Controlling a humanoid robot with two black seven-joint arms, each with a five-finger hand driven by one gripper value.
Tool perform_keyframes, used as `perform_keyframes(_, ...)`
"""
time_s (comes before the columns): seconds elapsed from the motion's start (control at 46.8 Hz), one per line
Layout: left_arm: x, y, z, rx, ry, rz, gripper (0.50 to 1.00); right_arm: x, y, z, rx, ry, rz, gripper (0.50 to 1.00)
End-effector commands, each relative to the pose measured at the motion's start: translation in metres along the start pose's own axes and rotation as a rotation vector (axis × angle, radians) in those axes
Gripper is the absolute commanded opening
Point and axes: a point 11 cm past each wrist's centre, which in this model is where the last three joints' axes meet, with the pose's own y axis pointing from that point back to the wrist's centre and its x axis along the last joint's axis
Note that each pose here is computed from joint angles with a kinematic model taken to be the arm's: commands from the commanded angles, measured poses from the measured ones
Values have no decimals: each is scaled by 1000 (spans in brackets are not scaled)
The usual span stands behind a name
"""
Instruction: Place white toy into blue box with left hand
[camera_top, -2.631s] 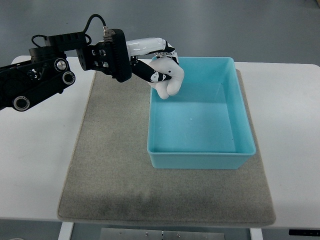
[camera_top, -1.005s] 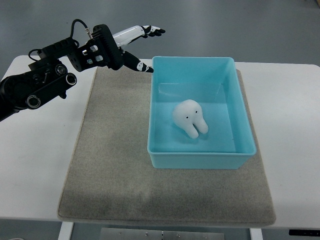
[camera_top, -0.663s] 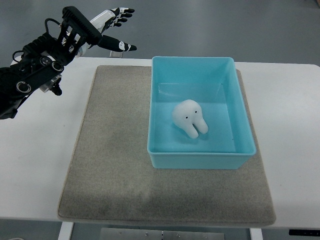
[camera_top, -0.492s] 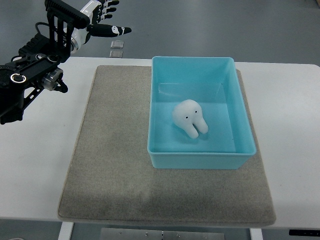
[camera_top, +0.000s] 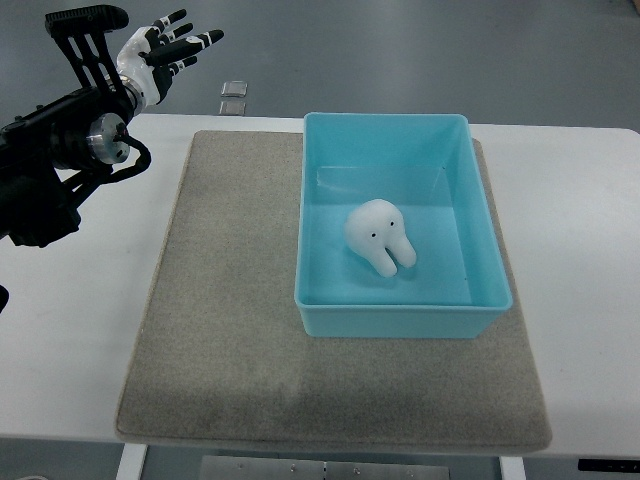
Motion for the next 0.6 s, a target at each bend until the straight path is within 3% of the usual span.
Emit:
perform_keyframes(0.0, -1, 0, -2, 8, 83, -51, 949, 0, 0, 0, 2, 0, 0, 936)
perform_keyframes(0.214, -2, 0, -4, -6, 219, -202, 956, 0, 0, 0, 0, 0, 0, 936)
perform_keyframes(0.385, 1, -1, -1, -37, 252, -198, 958, 0, 0, 0, 0, 1, 1, 936)
perform_keyframes(0.578, -14, -3, -12, -22, 271, -216, 962, 0, 0, 0, 0, 0, 0, 936)
